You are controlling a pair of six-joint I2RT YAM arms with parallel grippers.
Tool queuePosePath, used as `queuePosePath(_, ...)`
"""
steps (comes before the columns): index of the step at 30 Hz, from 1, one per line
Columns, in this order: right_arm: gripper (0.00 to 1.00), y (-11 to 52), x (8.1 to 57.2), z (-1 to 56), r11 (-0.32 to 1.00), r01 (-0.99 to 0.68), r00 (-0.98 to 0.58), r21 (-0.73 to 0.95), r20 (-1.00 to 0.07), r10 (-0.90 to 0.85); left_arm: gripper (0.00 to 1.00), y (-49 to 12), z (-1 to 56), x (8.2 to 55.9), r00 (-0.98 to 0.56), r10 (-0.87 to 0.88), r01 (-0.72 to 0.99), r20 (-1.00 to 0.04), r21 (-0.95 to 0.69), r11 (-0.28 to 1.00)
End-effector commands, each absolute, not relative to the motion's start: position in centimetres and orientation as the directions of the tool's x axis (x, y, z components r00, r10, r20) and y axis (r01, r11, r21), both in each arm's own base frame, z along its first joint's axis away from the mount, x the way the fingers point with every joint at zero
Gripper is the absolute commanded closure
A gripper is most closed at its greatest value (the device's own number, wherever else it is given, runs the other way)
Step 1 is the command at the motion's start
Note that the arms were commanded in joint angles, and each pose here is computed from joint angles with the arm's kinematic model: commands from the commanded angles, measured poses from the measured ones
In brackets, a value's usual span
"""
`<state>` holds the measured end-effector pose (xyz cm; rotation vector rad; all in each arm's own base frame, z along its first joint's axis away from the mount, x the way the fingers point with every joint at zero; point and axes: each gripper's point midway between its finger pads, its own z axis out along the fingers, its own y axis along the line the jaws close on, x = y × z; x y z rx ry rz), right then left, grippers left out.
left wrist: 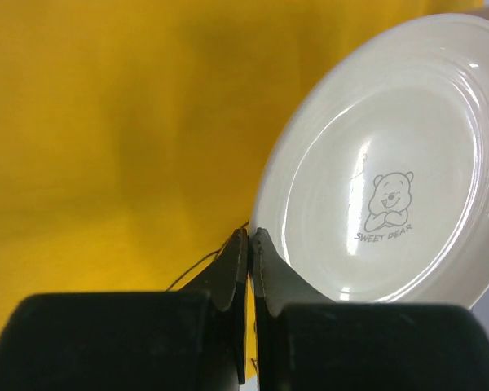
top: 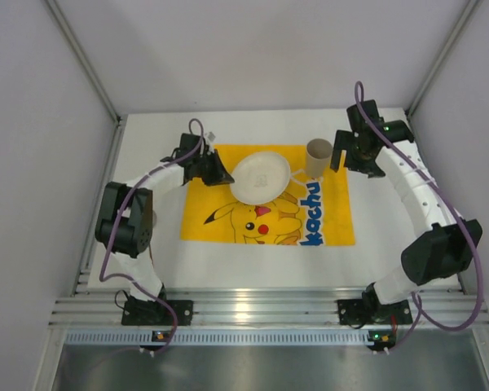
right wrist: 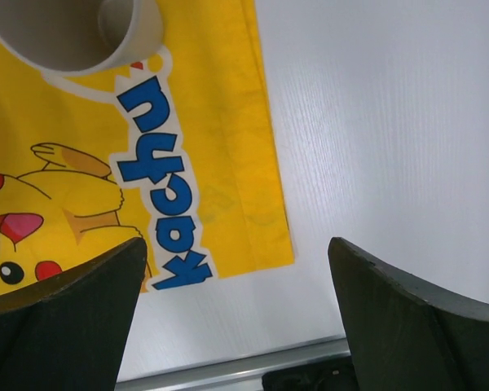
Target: Set the dinner table for one person
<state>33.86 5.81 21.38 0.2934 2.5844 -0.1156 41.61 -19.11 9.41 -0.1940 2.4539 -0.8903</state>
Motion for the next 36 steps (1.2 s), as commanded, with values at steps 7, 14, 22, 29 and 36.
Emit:
queuePosePath(7,0.06,3.6,31.9,22.5,0.964,0.266,-0.783,0.008,-0.581,0.221,0.94,-23.0,7.8,39.3,-0.898,-0.207,0.091,-0.389,-0.623,0.777)
queuePosePath(14,0.06,3.1,30.9,22.4,0.965,0.262,-0.781,0.018,-0.583,0.223,0.42,-21.9,7.6,39.2,-0.879,-0.239,0.039,-0.412,-0.562,0.826)
queuePosePath(22,0.06,4.4,29.1,22.7,0.966,0.231,-0.773,0.114,-0.582,0.254,0.32,-16.3,14.7,38.0,-0.793,-0.241,-0.01,-0.559,-0.384,0.923)
queuePosePath(29,0.06,6.3,26.7,21.4,0.961,0.173,-0.804,0.215,-0.533,0.264,0.21,-6.7,15.5,30.8,-0.738,-0.299,-0.179,-0.605,-0.252,0.951)
queuePosePath(36,0.06,7.2,26.2,20.7,0.971,0.119,-0.833,0.207,-0.512,0.211,0.11,0.6,12.8,26.1,-0.622,-0.514,-0.477,-0.591,-0.234,0.847)
